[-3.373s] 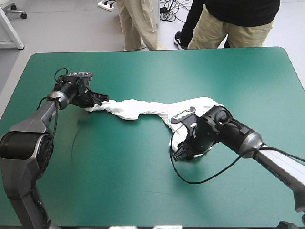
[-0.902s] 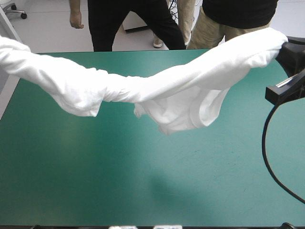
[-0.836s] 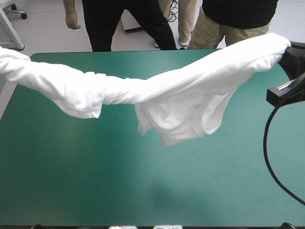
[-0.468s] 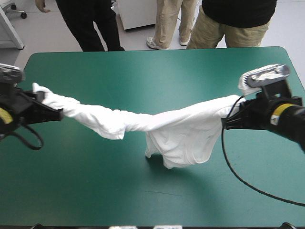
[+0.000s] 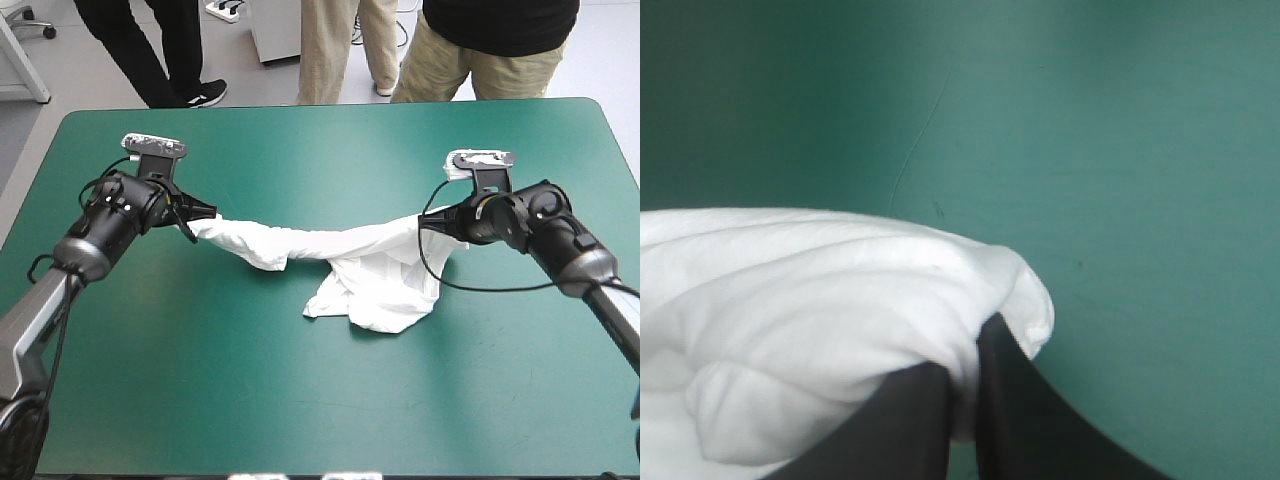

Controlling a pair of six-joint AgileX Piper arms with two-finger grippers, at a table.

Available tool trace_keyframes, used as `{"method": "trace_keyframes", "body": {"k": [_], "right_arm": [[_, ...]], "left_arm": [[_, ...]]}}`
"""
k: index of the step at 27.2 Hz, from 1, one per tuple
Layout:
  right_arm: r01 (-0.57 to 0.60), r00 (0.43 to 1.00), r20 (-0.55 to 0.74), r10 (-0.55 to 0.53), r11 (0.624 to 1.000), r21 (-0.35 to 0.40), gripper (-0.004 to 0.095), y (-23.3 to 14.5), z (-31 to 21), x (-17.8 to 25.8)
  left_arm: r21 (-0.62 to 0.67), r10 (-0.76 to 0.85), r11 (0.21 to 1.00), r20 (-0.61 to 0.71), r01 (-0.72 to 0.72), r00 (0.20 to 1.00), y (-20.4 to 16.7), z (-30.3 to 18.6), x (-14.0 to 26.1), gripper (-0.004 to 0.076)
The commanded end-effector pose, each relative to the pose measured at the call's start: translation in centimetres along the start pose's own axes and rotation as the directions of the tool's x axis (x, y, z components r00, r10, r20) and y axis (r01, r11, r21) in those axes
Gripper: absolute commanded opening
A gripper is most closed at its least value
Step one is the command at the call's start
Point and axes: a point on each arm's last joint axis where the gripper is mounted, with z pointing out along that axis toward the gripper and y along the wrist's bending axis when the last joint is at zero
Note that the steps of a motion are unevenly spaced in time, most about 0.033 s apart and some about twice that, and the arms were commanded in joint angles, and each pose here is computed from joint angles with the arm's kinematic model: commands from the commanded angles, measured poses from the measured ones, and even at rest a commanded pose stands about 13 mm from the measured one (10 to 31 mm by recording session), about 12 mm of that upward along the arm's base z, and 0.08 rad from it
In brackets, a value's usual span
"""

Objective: Fold the cloth

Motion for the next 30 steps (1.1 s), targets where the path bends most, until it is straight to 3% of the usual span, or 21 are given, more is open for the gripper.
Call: {"method": "trace_keyframes", "body": {"k": [1, 7, 16, 18, 20, 25, 27, 30], "right_arm": [[-0.027, 0.997, 0.074, 0.030, 0.999, -0.044, -0.0018, -0.9, 1.0, -3.2], [-0.133, 0.991, 0.014, 0.135, 0.988, -0.079, -0.0018, -2.5, 5.0, -5.9], [-0.077, 0.995, -0.063, 0.073, 0.995, -0.066, -0.0014, -2.8, 9.4, -7.3], [-0.076, 0.995, -0.077, 0.071, 0.995, -0.062, 0.0037, -2.8, 10.3, -7.3], [-0.068, 0.994, -0.088, 0.063, 0.996, -0.060, 0.0133, -2.9, 10.7, -7.2], [-0.067, 0.994, -0.095, 0.061, 0.996, -0.061, 0.0447, -2.9, 10.9, -7.1], [-0.084, 0.993, -0.084, 0.078, 0.994, -0.063, 0.0526, -2.8, 10.4, -7.5], [-0.067, 0.997, -0.045, 0.063, 0.995, -0.074, 0.0514, -2.6, 8.4, -8.6]], "left_arm": [[-0.028, -0.032, 0.999, 0.090, 0.035, 0.995, 1.2, 1.2, -3.2, -0.0009], [0.024, -0.069, 0.997, 0.119, 0.067, 0.991, 0.3, 5.3, -4.8, -0.0009], [0.072, -0.114, 0.992, 0.112, 0.106, 0.987, -1.3, 10.1, -4.4, -0.0009], [0.075, -0.113, 0.991, 0.087, 0.107, 0.990, -1.7, 11.2, -4.0, 0.0002], [0.084, -0.111, 0.991, 0.069, 0.105, 0.991, -1.9, 11.9, -3.7, 0.0101], [0.086, -0.112, 0.991, 0.071, 0.106, 0.991, -2.0, 11.9, -3.8, 0.0576], [0.068, -0.108, 0.992, 0.073, 0.103, 0.991, -1.5, 10.7, -4.1, 0.0726], [0.020, -0.087, 0.996, 0.070, 0.086, 0.994, -0.4, 8.0, -4.5, 0.0716]]}}
